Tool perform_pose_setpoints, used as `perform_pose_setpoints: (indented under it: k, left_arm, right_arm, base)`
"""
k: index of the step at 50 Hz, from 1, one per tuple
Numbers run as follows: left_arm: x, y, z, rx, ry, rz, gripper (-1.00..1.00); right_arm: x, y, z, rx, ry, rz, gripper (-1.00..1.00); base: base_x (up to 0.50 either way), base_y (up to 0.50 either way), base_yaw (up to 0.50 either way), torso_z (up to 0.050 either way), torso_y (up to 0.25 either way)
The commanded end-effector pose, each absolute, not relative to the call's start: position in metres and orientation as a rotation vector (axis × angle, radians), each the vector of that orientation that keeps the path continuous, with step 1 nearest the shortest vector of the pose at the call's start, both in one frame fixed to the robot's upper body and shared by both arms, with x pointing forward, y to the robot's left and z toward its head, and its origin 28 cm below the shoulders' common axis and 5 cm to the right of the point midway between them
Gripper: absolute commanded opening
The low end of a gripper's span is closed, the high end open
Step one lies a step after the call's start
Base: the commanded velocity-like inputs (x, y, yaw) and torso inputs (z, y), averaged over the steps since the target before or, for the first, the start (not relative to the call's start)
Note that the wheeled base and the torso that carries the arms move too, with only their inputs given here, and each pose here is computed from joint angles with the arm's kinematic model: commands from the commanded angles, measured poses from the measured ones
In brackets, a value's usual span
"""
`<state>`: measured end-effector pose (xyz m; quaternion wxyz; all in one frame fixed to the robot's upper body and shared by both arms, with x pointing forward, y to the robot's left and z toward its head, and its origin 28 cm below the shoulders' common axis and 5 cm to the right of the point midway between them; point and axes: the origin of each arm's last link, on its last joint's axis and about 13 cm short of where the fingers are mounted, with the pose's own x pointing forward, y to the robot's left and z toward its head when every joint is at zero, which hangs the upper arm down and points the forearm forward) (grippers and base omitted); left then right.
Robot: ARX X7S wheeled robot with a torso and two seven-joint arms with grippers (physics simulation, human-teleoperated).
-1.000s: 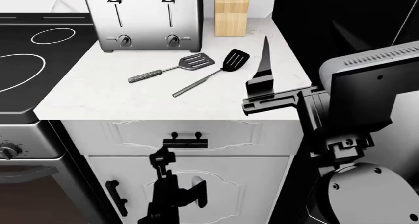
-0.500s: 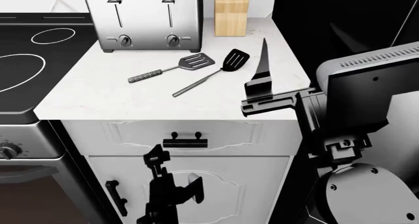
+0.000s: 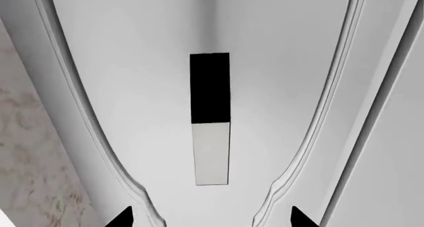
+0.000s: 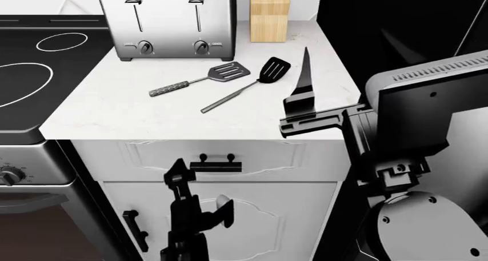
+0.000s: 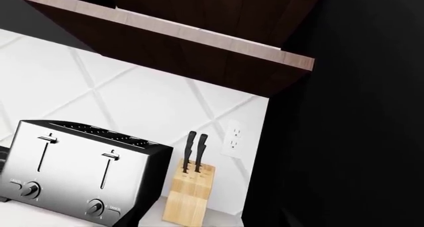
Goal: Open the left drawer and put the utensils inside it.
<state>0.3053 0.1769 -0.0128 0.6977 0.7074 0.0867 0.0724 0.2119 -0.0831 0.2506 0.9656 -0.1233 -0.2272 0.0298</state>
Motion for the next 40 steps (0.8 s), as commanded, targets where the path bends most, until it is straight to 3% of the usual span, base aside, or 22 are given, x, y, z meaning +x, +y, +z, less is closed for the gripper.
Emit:
perform_pose_setpoints:
  k: [1,40]
  left_arm:
    - [0.308,0.178,-0.01,1.609,0.16,0.181,1.0]
    - [0.318,0.173,-0.003,1.58,0.107,0.066,1.0]
  right_arm:
    - [0.212,-0.083,0.25,-0.251,-0.458,0.062,1.0]
    - [0.214,-0.084,0.244,-0.258,-0.436,0.062,1.0]
  base:
    - [0.0,0.0,0.0,0.0,0.0]
    - [0.0,0.0,0.0,0.0,0.0]
